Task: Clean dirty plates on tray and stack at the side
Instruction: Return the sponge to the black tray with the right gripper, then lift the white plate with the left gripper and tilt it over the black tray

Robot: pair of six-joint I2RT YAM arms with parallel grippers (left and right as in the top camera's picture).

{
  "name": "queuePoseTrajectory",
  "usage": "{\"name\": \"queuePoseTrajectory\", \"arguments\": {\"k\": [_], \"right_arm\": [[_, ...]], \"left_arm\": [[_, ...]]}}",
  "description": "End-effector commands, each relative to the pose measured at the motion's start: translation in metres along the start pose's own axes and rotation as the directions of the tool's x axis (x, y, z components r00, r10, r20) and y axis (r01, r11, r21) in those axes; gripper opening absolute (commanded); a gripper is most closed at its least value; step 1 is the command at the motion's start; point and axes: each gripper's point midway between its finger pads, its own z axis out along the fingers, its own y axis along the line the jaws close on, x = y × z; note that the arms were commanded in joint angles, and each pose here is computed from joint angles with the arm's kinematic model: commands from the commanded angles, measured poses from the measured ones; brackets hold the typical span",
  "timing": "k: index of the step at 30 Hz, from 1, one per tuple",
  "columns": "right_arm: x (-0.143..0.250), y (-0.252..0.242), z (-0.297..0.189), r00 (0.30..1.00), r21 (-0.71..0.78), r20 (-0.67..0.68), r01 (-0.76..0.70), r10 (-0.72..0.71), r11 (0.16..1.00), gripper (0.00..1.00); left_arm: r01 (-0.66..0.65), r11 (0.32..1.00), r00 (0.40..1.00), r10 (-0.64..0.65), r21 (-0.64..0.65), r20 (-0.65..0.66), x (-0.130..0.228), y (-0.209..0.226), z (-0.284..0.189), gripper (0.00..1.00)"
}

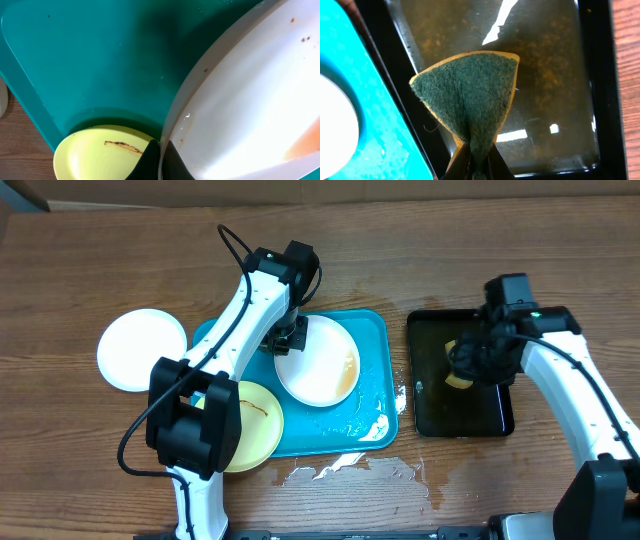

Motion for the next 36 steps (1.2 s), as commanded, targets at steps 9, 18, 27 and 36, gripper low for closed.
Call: {"name": "queuePoseTrajectory", "arguments": {"k": [9,18,27,36], "right_arm": [[-0.019,-0.013,-0.014,0.995,-0.044,0.056,-0.076,0.079,0.996,0.09],[-0.022,-0.017,-0.014,0.994,-0.023,0.070,-0.082,0.083,0.996,0.10],[-0.026,-0.017,-0.014,0.993,-0.023,0.087,-0.079,0.081,0.997,0.21],[-0.026,-0.017,-0.014,0.993,-0.023,0.087,-0.079,0.081,0.997,0.39]], "left_arm": [[0.006,1.000,1.000,-0.006,-0.013,-0.008,-0.003,0.004,0.000,0.04],[0.010,1.000,1.000,-0.009,-0.010,0.030,-0.012,0.005,-0.020,0.04],[0.021,1.000,0.996,-0.022,0.011,0.090,-0.022,0.006,-0.053,0.04],[0.022,1.000,0.995,-0.023,0.013,0.102,-0.023,0.008,-0.065,0.04]]}}
